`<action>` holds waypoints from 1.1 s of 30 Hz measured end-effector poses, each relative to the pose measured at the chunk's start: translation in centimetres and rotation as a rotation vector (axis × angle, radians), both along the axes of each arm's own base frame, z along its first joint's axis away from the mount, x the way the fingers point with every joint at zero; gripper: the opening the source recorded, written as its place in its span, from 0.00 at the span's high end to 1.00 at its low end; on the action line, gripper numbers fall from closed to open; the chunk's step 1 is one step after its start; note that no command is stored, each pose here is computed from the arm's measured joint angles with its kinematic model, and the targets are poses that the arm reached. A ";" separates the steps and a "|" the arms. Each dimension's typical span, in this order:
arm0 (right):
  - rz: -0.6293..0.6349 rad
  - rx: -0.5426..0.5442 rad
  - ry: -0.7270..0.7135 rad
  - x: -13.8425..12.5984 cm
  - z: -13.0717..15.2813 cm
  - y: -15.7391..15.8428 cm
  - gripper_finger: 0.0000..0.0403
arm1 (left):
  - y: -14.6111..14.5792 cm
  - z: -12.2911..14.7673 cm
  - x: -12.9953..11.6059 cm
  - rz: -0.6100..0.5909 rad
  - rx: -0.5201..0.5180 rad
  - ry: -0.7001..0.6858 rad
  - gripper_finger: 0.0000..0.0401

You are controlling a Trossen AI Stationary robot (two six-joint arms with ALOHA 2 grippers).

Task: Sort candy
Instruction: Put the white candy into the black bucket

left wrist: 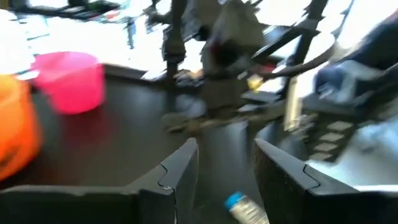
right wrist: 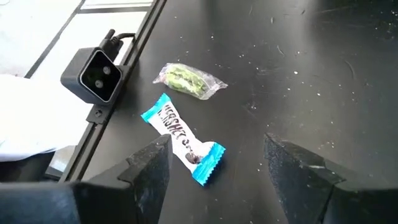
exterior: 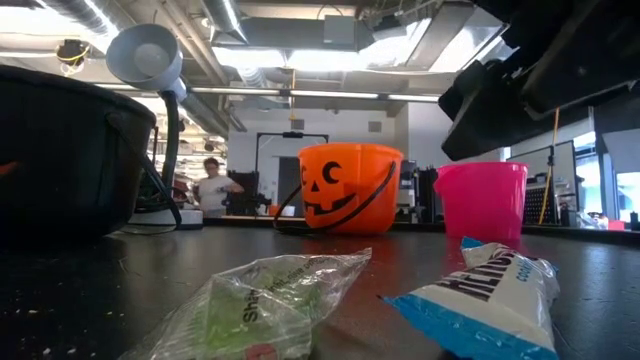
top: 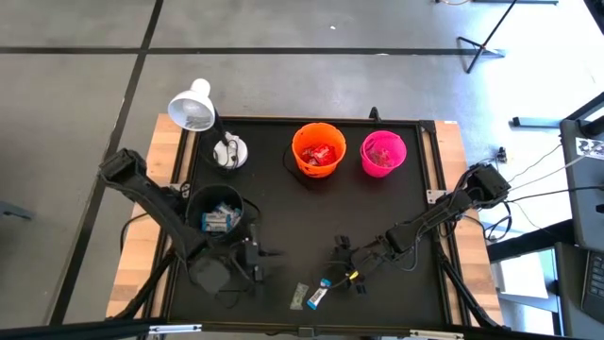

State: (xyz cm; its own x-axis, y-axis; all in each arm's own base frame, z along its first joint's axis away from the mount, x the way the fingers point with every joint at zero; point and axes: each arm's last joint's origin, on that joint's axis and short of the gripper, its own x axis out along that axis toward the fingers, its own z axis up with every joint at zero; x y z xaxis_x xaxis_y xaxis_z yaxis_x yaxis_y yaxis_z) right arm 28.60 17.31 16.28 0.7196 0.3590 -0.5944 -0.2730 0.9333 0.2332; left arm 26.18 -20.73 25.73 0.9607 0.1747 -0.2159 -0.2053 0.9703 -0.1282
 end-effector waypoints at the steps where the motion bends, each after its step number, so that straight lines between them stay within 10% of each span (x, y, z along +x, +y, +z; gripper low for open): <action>1: -0.002 0.002 0.001 0.0 0.0 0.0 0.38 | 0.2 -0.2 0.1 -0.029 -0.019 -0.037 0.65; 8: -0.044 -0.065 0.078 -0.2 -1.5 -0.3 0.38 | 2.0 -0.5 0.4 -0.121 -0.090 -0.274 0.66; 33: -0.006 0.096 0.102 1.3 -5.5 1.1 0.49 | 3.0 -1.0 0.8 -0.087 -0.092 -0.262 0.66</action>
